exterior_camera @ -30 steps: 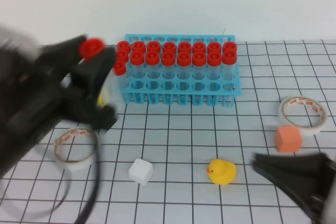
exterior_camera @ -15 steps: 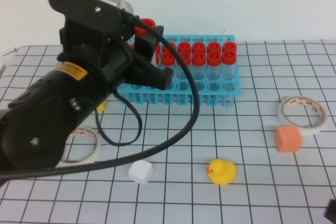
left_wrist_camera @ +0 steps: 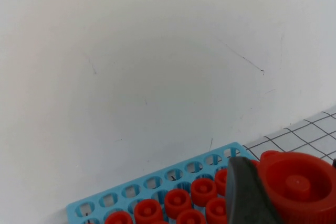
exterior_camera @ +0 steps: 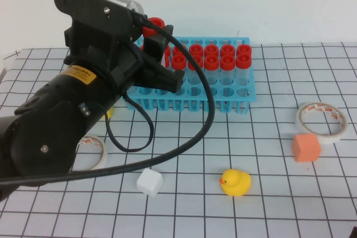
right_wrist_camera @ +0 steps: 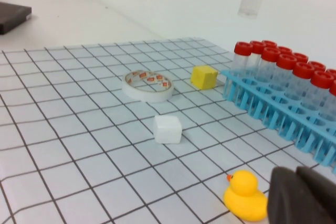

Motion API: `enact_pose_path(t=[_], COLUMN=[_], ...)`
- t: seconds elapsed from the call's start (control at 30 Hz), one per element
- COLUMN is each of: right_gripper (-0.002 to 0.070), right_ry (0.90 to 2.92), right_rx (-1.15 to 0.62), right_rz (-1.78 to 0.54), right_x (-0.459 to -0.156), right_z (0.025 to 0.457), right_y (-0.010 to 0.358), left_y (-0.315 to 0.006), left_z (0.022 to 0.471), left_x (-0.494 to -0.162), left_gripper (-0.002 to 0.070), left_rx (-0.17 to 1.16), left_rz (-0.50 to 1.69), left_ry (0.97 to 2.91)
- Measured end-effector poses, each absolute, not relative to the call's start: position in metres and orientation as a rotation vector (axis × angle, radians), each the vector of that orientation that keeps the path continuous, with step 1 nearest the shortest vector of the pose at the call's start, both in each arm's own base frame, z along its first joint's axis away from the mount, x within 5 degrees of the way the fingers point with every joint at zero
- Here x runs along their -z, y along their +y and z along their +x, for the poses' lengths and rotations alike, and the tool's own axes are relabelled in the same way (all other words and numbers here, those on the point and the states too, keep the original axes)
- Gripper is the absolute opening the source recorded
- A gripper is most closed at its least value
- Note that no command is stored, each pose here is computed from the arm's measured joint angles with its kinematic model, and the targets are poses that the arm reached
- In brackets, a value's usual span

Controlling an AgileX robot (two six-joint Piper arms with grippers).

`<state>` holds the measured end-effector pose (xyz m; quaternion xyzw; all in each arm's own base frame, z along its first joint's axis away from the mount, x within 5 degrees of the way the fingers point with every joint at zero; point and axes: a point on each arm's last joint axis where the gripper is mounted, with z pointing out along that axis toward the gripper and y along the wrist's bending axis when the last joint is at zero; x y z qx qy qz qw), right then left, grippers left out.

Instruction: Place the test tubes

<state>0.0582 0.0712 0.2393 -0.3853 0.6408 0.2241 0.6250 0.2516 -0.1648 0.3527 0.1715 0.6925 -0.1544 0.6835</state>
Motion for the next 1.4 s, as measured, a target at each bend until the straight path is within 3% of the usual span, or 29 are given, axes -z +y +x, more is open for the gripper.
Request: enact_pose_path(t=[0.67, 1.03, 1.4], right_gripper=[-0.0001, -0.0001, -0.0001], right_ry=[1.472, 1.472, 1.472], right_rx=[-0.514, -0.514, -0.514], right_rz=[-0.885, -0.885, -0.885], right_x=[-0.239, -0.239, -0.239], right_z=[0.058, 0.058, 0.058], right_y=[0.071, 0.071, 0.071], left_y=[-0.165, -0.151, -0.158], left_z=[0.252, 0.263, 0.283], left_x=[-0.351, -0.352, -0.331], left_gripper=[0.0272, 0.0272, 0.0272], left_rx=[0.289, 0.471, 0.41], left_rz=[0.464, 0.374, 0.462], left_ry=[1.55, 1.56, 1.569])
